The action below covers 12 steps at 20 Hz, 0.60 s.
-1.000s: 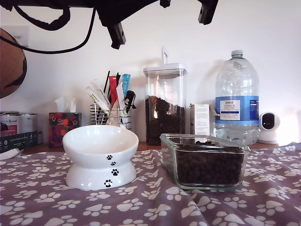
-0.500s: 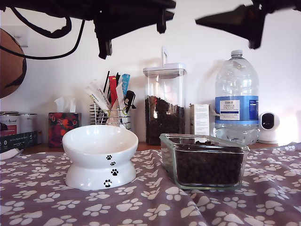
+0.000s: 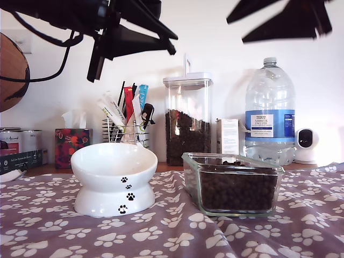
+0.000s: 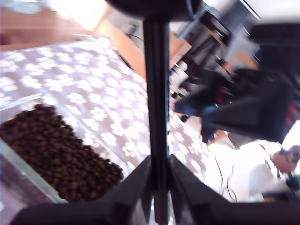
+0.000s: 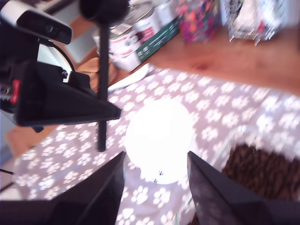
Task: Measure one spoon of cat food and pour it into the food bowl
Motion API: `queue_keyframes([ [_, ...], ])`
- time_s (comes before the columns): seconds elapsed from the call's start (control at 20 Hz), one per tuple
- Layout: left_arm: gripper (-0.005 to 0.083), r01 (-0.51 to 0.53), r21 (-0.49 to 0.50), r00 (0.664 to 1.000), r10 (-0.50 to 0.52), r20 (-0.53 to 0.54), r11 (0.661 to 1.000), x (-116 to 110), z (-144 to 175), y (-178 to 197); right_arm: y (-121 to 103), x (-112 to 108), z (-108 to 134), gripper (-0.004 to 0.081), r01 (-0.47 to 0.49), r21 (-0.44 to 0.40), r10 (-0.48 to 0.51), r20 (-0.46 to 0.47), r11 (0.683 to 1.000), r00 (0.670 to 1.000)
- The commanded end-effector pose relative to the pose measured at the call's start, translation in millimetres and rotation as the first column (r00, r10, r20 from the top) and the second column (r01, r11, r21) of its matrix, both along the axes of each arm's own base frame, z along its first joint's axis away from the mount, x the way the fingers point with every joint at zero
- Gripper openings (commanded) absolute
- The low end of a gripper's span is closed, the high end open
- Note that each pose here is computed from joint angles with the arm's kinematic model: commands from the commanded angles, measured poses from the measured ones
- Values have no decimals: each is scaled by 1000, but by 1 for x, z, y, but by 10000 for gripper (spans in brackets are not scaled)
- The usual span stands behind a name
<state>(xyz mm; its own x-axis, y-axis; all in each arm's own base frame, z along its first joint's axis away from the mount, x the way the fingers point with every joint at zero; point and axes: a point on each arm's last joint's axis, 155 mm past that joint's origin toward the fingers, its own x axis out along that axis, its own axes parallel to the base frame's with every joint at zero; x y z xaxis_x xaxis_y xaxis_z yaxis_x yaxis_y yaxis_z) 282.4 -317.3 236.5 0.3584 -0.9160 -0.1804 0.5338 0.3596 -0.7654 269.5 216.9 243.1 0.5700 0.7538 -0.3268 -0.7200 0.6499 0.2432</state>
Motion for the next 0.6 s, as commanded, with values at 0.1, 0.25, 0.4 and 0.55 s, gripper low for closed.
queue_keyframes([
  [0.1, -22, -24, -57, 991, 16, -134, 998, 7, -12, -8, 8, -8, 10, 368, 45, -87, -34, 125, 995, 992],
  [0.25, -21, -36, -115, 982, 13, -190, 993, 11, -9, -13, 8, -3, 14, 367, 106, -117, -81, 196, 987, 977],
  [0.4, -21, -50, -168, 977, 13, -213, 984, 14, 0, -15, 10, 0, 14, 365, 139, -111, -108, 250, 984, 962],
  [0.55, -21, -81, -184, 971, 36, -236, 980, 19, 3, -14, 14, 2, 10, 350, 148, -51, -127, 293, 988, 948],
])
